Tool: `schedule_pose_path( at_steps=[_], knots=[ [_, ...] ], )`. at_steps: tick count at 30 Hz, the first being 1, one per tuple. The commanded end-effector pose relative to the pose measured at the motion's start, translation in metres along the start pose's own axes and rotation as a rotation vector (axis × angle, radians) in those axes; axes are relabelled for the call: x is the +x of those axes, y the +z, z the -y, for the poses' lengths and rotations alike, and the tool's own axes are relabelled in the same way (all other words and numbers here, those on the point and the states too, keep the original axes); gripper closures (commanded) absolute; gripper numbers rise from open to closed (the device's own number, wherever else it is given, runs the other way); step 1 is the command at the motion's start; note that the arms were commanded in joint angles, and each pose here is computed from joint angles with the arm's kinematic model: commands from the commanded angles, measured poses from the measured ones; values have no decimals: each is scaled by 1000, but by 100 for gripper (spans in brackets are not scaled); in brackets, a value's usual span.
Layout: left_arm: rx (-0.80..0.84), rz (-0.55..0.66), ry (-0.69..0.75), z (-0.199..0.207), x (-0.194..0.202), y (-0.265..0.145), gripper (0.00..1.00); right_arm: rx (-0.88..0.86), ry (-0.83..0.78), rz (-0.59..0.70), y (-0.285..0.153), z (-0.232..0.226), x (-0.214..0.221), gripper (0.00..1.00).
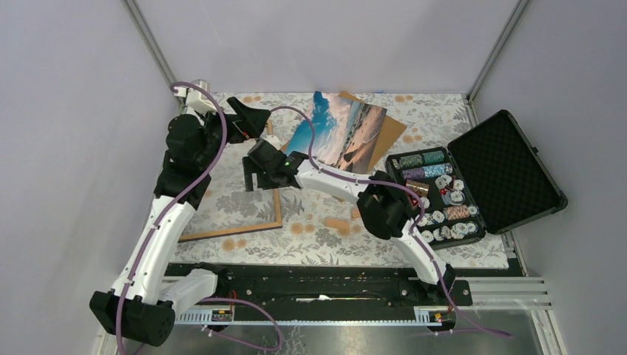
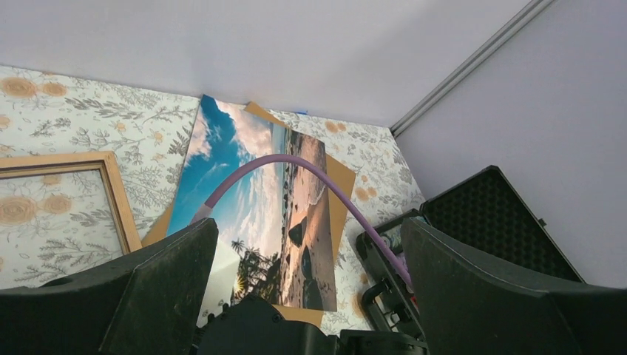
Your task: Put the photo into the frame
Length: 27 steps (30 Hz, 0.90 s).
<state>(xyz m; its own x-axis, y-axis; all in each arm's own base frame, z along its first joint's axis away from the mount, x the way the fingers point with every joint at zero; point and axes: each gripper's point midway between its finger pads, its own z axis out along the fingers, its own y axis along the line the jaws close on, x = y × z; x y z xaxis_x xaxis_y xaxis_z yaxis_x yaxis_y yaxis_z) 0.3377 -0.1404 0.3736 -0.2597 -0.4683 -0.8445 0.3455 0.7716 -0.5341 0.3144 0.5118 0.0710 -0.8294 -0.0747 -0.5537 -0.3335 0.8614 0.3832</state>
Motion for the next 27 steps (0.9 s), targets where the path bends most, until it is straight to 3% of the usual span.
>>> schedule_pose_path(
  at_steps=[1, 6, 13, 21, 27],
  knots=[
    [51, 59, -4, 10, -18, -4, 1, 89, -69, 26, -16, 5, -10, 4],
    [47, 63, -6, 9, -19, -4, 1, 85, -101, 31, -36, 9, -12, 3],
    [45, 53, -15, 7, -17, -2, 1, -144, -61, -48, -51, -13, 23, 25],
    [45, 43, -28, 5, -14, 1, 1, -260, -60, -117, -62, -38, 71, 36],
    [44, 44, -28, 4, -14, 0, 1, -271, -41, -162, -41, -41, 95, 40]
  ],
)
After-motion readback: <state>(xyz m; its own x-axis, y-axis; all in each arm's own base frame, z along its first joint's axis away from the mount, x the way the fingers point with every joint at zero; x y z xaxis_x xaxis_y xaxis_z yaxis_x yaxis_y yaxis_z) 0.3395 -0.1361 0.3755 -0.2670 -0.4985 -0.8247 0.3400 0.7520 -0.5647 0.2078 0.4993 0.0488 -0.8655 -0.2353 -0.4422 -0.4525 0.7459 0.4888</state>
